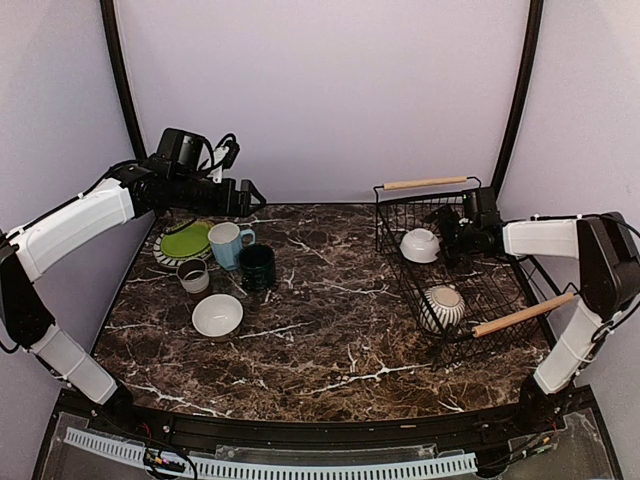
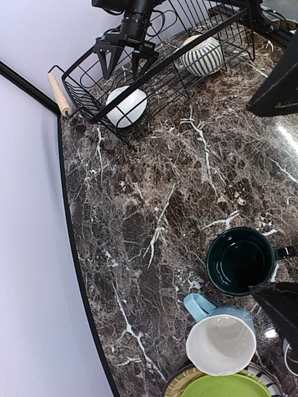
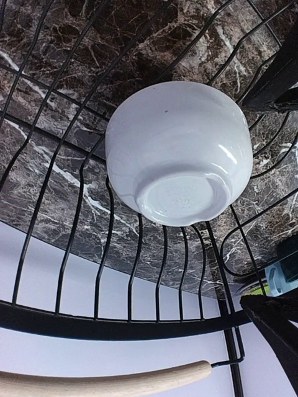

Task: Unload the mixed dishes from the dish rack
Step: Move the bowl to the dish rack.

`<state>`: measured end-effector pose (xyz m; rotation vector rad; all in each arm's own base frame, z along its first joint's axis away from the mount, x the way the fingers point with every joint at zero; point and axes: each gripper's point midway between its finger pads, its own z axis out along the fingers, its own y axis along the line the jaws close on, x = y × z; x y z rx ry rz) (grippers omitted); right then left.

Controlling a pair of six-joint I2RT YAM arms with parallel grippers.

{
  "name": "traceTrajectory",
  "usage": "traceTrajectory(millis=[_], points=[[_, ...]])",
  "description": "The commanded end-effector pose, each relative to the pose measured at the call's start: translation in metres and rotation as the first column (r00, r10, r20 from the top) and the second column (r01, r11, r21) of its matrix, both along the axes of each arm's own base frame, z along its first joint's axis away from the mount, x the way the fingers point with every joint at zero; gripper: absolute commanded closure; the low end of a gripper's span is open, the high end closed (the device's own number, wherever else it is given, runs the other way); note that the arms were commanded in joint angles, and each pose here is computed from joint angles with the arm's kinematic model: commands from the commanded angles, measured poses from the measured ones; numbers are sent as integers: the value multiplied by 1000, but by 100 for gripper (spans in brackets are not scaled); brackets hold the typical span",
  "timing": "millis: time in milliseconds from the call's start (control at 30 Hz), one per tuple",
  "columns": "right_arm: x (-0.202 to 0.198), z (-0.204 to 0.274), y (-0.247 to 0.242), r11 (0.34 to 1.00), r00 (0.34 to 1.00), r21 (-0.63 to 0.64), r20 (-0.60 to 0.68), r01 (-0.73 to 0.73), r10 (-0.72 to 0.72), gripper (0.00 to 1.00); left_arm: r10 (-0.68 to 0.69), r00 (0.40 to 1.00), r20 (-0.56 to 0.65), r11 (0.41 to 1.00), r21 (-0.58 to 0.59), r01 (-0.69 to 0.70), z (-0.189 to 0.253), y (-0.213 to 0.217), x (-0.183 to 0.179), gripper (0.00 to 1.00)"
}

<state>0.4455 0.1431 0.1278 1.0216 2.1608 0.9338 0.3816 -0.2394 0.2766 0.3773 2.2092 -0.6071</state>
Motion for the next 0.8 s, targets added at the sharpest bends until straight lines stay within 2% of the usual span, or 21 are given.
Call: traceTrajectory(millis=[0,367,533,767], points=[[4,-14,-13,993,992,2,-48,120,-120,1,-6,1000,31,1000,-24,7,15,1,-5,9],[4,-41,-14,990,982,-16,-122,142,-142,1,-2,999,35,1000,-22,3,16,3,-6,9],[14,-46,-13,989,984,-21,-109,143,-145,1,-4,999,36,1000,-24,5,17,2,-6,9],[22,-45,-2,990,987,41,-97,134,-129,6,-2,999,33,1000,-23,3,16,3,-6,9]])
